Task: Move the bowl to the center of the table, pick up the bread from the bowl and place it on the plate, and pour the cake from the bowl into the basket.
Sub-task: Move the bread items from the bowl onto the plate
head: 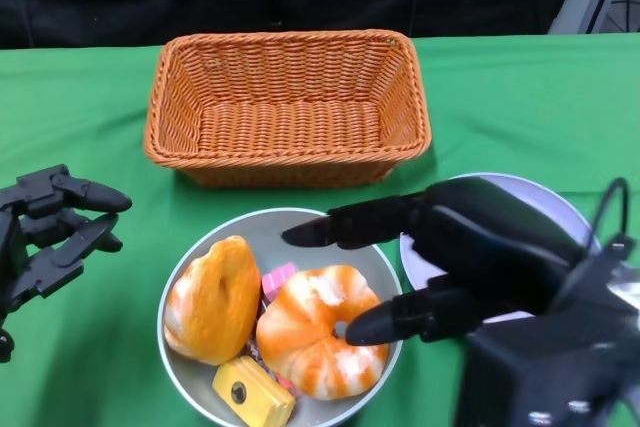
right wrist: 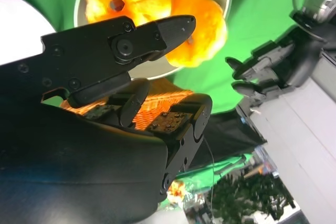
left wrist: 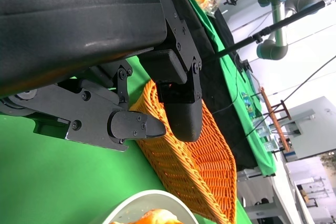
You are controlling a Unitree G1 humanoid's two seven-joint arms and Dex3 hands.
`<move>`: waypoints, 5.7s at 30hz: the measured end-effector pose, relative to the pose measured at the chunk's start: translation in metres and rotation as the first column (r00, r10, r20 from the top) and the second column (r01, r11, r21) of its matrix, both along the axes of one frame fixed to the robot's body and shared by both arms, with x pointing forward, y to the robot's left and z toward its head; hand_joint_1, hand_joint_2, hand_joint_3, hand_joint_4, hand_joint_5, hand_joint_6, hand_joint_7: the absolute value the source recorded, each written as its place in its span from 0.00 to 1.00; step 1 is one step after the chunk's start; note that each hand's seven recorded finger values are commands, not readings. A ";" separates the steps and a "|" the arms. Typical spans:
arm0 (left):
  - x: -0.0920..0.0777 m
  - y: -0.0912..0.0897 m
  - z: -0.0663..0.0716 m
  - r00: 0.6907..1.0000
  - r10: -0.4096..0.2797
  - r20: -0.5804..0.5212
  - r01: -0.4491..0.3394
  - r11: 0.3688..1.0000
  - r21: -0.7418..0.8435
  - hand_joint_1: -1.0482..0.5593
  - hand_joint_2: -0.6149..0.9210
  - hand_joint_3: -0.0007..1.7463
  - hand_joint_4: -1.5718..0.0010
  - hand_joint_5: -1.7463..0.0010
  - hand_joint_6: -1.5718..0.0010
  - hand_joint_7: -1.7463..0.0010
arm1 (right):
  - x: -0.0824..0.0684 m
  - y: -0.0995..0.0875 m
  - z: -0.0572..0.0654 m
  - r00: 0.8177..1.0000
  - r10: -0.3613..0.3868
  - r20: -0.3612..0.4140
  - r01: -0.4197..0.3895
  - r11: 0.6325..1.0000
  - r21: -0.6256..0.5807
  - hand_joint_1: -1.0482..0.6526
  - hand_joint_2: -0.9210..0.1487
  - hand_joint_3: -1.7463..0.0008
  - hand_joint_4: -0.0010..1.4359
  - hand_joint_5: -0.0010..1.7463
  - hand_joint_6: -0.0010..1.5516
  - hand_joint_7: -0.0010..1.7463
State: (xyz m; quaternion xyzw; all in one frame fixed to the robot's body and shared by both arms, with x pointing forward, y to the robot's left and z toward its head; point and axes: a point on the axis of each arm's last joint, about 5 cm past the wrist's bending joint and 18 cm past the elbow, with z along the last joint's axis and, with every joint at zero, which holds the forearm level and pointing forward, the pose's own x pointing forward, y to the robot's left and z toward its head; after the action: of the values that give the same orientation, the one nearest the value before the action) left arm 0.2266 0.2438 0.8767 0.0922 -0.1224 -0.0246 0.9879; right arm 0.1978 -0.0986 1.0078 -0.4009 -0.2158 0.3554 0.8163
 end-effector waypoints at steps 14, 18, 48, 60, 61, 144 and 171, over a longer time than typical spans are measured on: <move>0.000 -0.004 -0.002 1.000 -0.016 0.016 0.016 1.000 0.012 0.59 1.00 0.17 0.47 0.32 0.43 0.51 | 0.030 0.036 -0.044 0.999 -0.019 -0.029 0.014 0.988 -0.153 0.19 0.00 0.97 0.44 0.08 0.37 0.01; -0.001 -0.005 -0.004 1.000 -0.019 0.011 0.019 1.000 0.015 0.59 1.00 0.17 0.47 0.32 0.43 0.51 | 0.032 0.041 -0.053 0.998 -0.022 -0.054 0.012 0.984 -0.180 0.19 0.00 0.97 0.44 0.07 0.37 0.00; -0.002 -0.006 -0.008 1.000 -0.016 0.002 0.016 1.000 0.013 0.58 0.98 0.23 0.47 0.30 0.45 0.48 | 0.026 0.072 -0.070 0.983 0.080 0.168 0.004 0.895 -0.446 0.15 0.01 0.98 0.43 0.04 0.30 0.01; -0.002 -0.007 -0.007 1.000 -0.021 0.012 0.020 1.000 0.019 0.58 0.97 0.24 0.47 0.30 0.45 0.47 | 0.022 0.091 -0.077 0.964 0.107 0.244 0.024 0.878 -0.479 0.29 0.01 1.00 0.59 0.09 0.45 0.03; -0.002 -0.007 -0.007 1.000 -0.021 0.012 0.021 1.000 0.020 0.58 0.97 0.24 0.47 0.30 0.45 0.47 | 0.022 0.092 -0.078 0.962 0.105 0.253 0.028 0.881 -0.471 0.37 0.01 1.00 0.61 0.11 0.46 0.02; -0.001 -0.009 -0.010 0.999 -0.035 0.009 0.035 0.999 0.030 0.59 0.98 0.23 0.46 0.30 0.45 0.47 | 0.054 -0.041 -0.017 0.866 -0.260 -0.428 0.433 0.817 0.381 0.53 0.00 0.92 0.54 0.80 0.75 0.06; -0.001 -0.007 -0.013 1.000 -0.030 0.002 0.030 0.999 0.032 0.59 0.96 0.26 0.48 0.30 0.46 0.47 | 0.051 -0.082 -0.090 0.667 -0.515 -0.539 0.655 0.750 0.095 0.55 0.00 0.91 0.48 0.74 0.68 0.09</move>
State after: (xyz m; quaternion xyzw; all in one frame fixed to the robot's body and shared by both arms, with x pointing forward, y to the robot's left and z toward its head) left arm 0.2256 0.2368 0.8642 0.1063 -0.1244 -0.0413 0.9857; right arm 0.2487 -0.1806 0.9177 -0.2277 0.0871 0.1246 0.9618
